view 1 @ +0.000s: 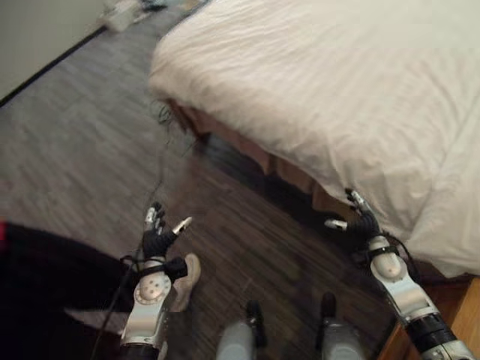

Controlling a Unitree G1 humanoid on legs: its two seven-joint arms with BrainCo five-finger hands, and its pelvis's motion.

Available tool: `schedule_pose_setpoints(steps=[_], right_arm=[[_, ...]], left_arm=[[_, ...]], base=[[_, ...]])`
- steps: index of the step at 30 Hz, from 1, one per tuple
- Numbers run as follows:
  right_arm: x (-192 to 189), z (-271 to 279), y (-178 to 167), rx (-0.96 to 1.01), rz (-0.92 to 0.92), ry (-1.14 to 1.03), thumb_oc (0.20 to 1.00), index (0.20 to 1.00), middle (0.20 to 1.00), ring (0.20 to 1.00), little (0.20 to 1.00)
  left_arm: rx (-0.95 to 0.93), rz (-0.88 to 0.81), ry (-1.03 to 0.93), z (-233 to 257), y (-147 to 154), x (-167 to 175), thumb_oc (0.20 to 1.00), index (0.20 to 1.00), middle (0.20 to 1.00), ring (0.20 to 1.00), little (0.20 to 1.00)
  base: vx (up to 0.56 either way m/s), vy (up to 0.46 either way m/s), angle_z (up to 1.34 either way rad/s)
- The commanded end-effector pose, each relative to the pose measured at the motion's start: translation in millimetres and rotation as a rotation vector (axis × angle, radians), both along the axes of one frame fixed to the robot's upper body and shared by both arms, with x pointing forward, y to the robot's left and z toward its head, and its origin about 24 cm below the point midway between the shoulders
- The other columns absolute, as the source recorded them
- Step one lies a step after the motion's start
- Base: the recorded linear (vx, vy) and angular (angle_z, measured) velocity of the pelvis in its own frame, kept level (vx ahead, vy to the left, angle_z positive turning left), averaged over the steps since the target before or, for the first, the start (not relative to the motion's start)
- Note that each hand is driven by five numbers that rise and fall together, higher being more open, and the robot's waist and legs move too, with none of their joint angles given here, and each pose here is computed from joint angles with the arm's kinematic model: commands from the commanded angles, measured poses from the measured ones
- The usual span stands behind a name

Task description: Making the bed.

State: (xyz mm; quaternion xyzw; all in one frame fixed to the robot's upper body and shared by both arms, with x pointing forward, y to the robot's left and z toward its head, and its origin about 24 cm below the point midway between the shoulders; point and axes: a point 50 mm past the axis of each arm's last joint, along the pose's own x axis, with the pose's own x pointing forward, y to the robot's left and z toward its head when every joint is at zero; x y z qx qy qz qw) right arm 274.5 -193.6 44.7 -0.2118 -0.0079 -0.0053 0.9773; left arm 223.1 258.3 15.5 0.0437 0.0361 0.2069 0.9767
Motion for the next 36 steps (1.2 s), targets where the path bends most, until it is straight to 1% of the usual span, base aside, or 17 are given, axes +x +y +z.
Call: schedule_pose_setpoints(steps=[1,4,6,8,10,14,21,28,36], right_arm=[[0,10,0,-0.005,0.020,-0.065,1.000,1.000,1.000,1.000,1.000],[2,14,-7,-0.051,-0.001,-0.081,1.000,1.000,1.000,1.000,1.000],[3,15,-9,-0.064,-0.006,-0.082,1.000,1.000,1.000,1.000,1.000],[4,17,-7,-0.077,0.002,-0.090,1.000,1.000,1.000,1.000,1.000],[6,20,0,-0.092,0.015,-0.107,1.000,1.000,1.000,1.000,1.000],[7,18,5,-0.083,0.026,-0.106,1.000,1.000,1.000,1.000,1.000],[7,10,9,-0.085,0.054,-0.068,1.000,1.000,1.000,1.000,1.000],[-1,11,5,-0.009,0.036,-0.082,1.000,1.000,1.000,1.000,1.000],[-8,6,5,0.013,0.017,-0.074,1.000,1.000,1.000,1.000,1.000]], left_arm=[[-0.001,0.004,-0.019,4,10,-12,1.000,1.000,1.000,1.000,1.000],[0.009,-0.053,0.013,0,1,-8,1.000,1.000,1.000,1.000,1.000],[0.022,-0.068,0.020,0,0,-7,1.000,1.000,1.000,1.000,1.000],[0.044,-0.093,0.023,3,0,-5,1.000,1.000,1.000,1.000,1.000],[0.099,-0.121,-0.004,13,1,5,1.000,1.000,1.000,1.000,1.000],[0.124,-0.135,-0.010,17,5,3,1.000,1.000,1.000,1.000,1.000],[0.127,-0.122,0.012,13,8,-5,1.000,1.000,1.000,1.000,1.000],[0.159,-0.114,-0.010,19,9,-2,1.000,1.000,1.000,1.000,1.000],[0.092,-0.044,-0.029,16,13,-11,1.000,1.000,1.000,1.000,1.000]], base=[[-0.12,0.122,0.69],[-0.21,0.205,0.70],[-0.18,0.201,0.79],[-0.14,0.136,0.51],[-0.22,0.136,0.04],[-0.08,0.016,-0.15],[0.04,-0.095,-0.22],[0.02,-0.059,0.02],[0.00,-0.006,0.01]])
